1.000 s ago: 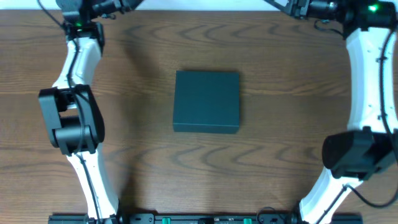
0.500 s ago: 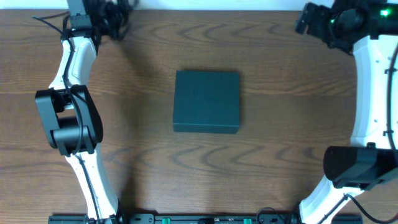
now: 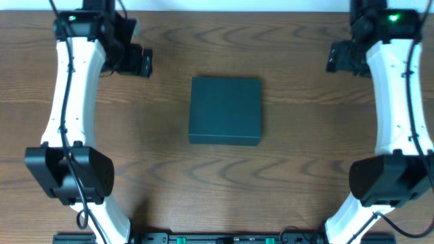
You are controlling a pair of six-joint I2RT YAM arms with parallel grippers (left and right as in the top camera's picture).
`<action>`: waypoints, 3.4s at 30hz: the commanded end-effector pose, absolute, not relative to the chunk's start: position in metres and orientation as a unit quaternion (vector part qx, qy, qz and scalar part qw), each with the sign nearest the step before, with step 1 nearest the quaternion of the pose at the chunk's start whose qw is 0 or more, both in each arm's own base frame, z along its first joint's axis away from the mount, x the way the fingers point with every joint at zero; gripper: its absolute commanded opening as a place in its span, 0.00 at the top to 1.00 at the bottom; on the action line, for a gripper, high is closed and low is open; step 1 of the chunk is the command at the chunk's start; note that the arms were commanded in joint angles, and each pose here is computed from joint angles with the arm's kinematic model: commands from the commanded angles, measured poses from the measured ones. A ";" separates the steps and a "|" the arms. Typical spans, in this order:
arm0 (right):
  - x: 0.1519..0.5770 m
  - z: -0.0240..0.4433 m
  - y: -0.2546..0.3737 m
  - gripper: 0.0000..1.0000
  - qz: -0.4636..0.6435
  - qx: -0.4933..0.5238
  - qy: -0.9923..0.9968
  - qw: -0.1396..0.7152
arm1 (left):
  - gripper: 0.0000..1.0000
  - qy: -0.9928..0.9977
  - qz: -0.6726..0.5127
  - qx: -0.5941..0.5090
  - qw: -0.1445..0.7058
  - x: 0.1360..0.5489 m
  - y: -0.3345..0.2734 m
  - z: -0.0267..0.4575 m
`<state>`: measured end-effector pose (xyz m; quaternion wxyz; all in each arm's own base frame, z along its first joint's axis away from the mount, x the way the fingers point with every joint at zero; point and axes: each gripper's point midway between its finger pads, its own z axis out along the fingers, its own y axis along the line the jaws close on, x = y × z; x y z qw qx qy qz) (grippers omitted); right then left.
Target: Pack container
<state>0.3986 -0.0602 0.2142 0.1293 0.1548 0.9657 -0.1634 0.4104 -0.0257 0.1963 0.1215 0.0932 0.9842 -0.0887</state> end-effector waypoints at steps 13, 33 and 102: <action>0.356 0.108 0.039 0.99 0.134 0.104 0.979 0.115 | 0.94 0.964 -0.258 0.048 0.047 0.363 -0.052 0.072; 0.385 0.037 0.115 0.99 0.319 0.116 0.938 0.068 | 0.94 0.918 -0.377 0.081 0.096 0.378 -0.159 0.066; 0.448 0.196 0.006 0.67 0.075 -0.019 0.962 0.262 | 0.43 0.964 -0.087 0.102 0.228 0.432 -0.054 0.194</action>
